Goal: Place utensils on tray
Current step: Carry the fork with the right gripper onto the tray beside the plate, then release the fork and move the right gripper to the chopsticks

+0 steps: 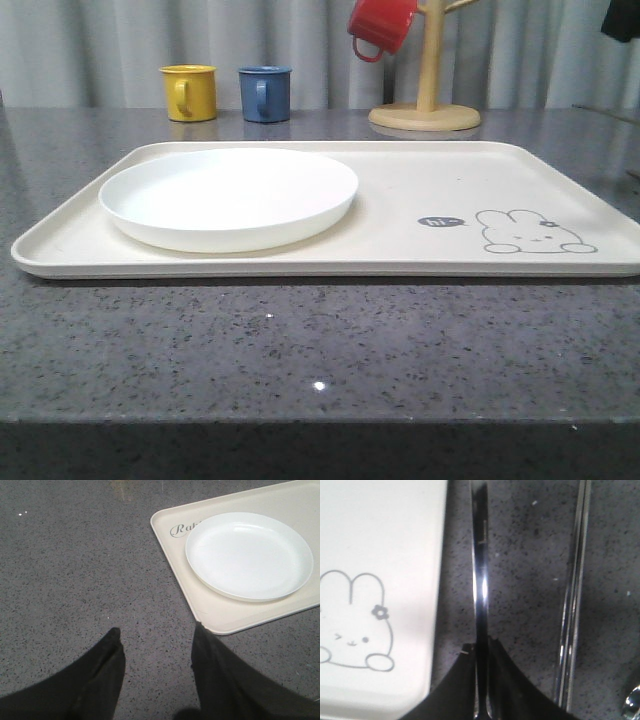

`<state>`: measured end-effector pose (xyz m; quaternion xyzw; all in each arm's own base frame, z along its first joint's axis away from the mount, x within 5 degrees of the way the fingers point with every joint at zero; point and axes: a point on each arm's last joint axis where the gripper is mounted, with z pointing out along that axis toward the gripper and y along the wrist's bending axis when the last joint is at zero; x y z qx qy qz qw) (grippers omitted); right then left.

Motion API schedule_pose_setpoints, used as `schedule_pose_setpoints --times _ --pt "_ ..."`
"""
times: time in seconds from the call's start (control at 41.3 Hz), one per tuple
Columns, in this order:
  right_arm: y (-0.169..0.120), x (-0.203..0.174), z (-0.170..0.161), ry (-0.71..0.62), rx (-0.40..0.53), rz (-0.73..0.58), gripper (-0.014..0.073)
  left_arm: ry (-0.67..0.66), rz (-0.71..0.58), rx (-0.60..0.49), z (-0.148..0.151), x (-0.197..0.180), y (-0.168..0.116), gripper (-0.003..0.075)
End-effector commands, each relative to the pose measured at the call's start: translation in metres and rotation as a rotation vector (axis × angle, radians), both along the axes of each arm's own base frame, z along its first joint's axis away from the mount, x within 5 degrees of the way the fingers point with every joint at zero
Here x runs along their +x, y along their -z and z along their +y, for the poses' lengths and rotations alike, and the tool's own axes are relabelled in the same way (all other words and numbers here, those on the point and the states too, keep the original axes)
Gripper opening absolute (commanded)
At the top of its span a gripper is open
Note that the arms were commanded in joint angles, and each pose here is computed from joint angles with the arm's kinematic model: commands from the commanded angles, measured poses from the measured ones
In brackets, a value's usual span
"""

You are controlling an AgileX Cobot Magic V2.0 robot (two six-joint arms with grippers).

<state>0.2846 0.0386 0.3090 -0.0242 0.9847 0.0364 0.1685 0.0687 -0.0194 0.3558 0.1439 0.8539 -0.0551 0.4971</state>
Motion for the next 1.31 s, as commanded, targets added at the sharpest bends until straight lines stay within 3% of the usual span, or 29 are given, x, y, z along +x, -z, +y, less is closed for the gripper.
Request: schedule_pose_setpoints --times 0.0,0.242,0.46,0.63,0.921,1.042,1.212,1.285 --pt "-0.028 -0.007 0.015 -0.042 0.067 -0.077 0.0067 0.004 -0.083 -0.036 -0.002 0.003 -0.013 0.0313" --pt "-0.04 0.001 0.075 -0.104 0.11 -0.071 0.0067 0.004 -0.083 -0.036 -0.002 0.003 -0.013 0.0313" --pt "-0.025 0.019 0.114 0.02 0.082 0.011 0.0067 0.004 -0.083 -0.036 -0.002 0.003 -0.013 0.0313" --pt "-0.006 0.034 0.127 0.131 0.133 0.036 0.0067 0.004 -0.083 -0.036 -0.002 0.003 -0.013 0.0313" --pt "0.012 0.045 0.138 0.151 0.176 0.06 0.0075 0.004 -0.083 -0.036 -0.002 0.003 -0.013 0.0313" --pt "0.013 0.046 0.137 0.15 0.165 0.056 0.012 0.004 -0.083 -0.036 -0.002 0.003 -0.013 0.0313" --pt "0.013 0.046 0.137 0.15 0.165 0.056 0.0289 0.004 -0.083 -0.036 -0.002 0.003 -0.013 0.0313" --pt "0.013 0.046 0.137 0.148 0.167 0.052 0.0313 0.004 -0.083 -0.036 -0.002 0.003 -0.013 0.0313"
